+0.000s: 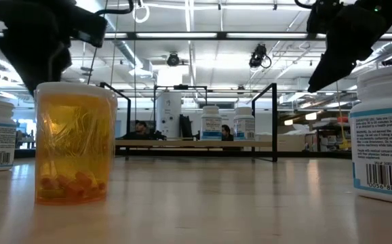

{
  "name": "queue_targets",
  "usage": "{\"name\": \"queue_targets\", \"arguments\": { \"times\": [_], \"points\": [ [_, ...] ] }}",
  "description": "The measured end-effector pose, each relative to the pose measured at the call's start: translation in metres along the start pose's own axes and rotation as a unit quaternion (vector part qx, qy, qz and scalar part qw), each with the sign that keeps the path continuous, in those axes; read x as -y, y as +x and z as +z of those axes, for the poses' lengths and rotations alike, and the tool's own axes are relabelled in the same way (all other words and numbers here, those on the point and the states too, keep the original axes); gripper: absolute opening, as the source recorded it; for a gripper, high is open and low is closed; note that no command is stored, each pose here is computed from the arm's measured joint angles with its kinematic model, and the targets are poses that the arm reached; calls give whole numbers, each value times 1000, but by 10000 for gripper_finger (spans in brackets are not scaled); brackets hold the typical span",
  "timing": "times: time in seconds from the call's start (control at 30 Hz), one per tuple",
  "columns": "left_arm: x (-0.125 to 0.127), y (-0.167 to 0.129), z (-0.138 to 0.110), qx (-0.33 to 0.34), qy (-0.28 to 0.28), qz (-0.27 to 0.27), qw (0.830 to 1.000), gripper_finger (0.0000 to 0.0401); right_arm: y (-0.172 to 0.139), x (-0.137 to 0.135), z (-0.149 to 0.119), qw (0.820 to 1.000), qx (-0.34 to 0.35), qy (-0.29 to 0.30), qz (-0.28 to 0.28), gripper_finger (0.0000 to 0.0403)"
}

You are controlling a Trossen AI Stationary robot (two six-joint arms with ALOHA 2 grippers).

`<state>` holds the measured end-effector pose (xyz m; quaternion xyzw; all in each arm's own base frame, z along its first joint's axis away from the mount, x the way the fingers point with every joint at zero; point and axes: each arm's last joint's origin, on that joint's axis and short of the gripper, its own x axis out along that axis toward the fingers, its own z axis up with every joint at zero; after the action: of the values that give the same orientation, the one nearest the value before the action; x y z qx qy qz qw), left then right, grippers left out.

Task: Pick and place medicine bottles onto shelf by color
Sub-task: Put the white pill bottle on the shelf

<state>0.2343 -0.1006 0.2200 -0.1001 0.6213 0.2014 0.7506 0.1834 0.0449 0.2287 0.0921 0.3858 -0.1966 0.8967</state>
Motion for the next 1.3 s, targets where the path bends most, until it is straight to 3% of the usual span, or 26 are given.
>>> {"name": "queue_targets", "arguments": {
  "times": [0.2, 0.4, 0.5, 0.7, 1.07, 1.3],
  "points": [
    [-5, -2, -13, -48, -30, 39, 998, 345, 0, 0, 0, 1000, 0, 0, 0, 267],
    [-6, -3, -16, -51, -136, 57, 988, 344, 0, 0, 0, 1000, 0, -3, 0, 267],
    [-6, 3, -21, -59, -159, 56, 984, 343, 0, 0, 0, 1000, -1, -8, 0, 267],
    [-4, 18, -34, -102, -177, 42, 978, 343, 0, 0, 0, 1000, -1, -12, -1, 267],
    [1, 29, -42, -96, -176, 21, 979, 341, 0, 0, 0, 1000, 0, -11, 0, 267],
    [2, 29, -42, -100, -177, 16, 979, 314, 0, 0, 0, 1000, 0, -11, 0, 267]
  ]
}}
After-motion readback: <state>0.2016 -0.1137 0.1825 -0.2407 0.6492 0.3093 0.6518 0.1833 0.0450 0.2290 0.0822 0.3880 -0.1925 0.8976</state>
